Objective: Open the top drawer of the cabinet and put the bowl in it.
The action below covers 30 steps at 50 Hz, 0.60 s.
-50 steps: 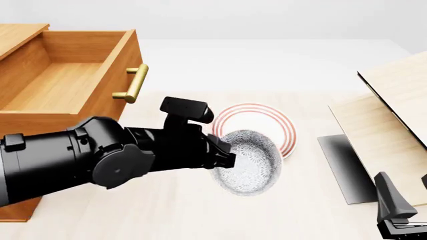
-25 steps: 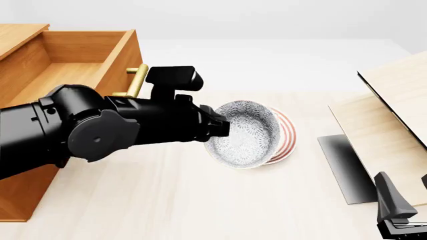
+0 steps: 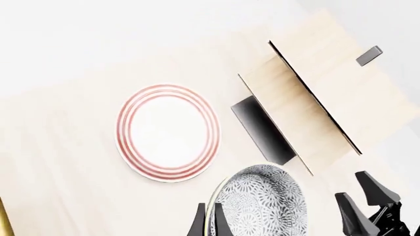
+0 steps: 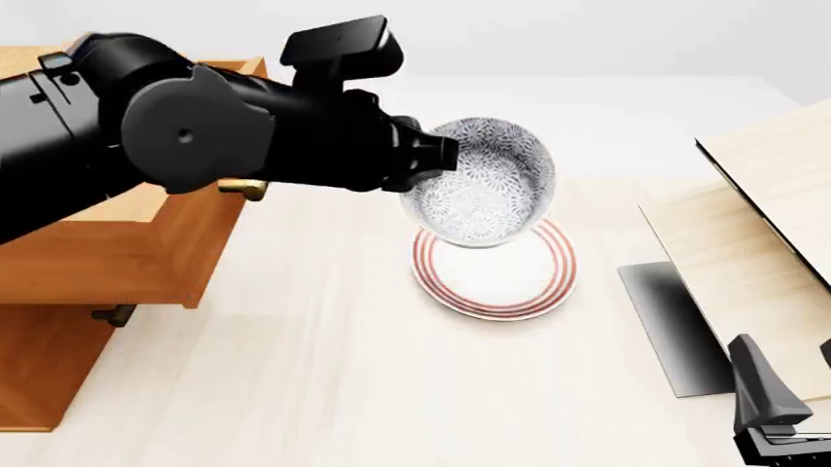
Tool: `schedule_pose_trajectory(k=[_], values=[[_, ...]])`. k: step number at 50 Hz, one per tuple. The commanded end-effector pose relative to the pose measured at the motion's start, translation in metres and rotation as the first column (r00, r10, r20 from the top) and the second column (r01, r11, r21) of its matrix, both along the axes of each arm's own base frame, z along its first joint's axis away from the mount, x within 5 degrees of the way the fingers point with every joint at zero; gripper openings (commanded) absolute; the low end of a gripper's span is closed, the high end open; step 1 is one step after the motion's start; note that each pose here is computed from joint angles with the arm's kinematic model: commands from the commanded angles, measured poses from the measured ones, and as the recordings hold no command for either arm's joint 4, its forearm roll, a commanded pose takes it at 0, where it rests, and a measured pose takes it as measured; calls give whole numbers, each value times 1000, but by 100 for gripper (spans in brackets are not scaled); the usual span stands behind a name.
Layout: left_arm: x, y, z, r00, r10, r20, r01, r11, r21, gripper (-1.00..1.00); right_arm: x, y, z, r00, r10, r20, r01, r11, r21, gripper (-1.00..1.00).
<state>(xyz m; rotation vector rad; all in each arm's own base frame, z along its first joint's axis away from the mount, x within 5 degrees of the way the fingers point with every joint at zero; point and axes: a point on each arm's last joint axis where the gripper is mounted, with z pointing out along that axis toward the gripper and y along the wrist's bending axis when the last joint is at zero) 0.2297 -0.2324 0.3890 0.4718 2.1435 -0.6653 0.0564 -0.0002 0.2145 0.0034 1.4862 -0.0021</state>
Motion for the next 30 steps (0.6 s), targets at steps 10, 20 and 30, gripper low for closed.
schedule_pose_trajectory(k=[10,20,30], values=[[28,-4,41,999,23,32,-24,1000,20,-100,0,0,0,1000,0,0,0,1000,0,100],[44,-1,54,998,54,44,-55,998,24,-100,0,0,0,1000,0,0,0,1000,0,100],[56,9,73,994,83,72,-85,996,25,-100,0,0,0,1000,0,0,0,1000,0,100]])
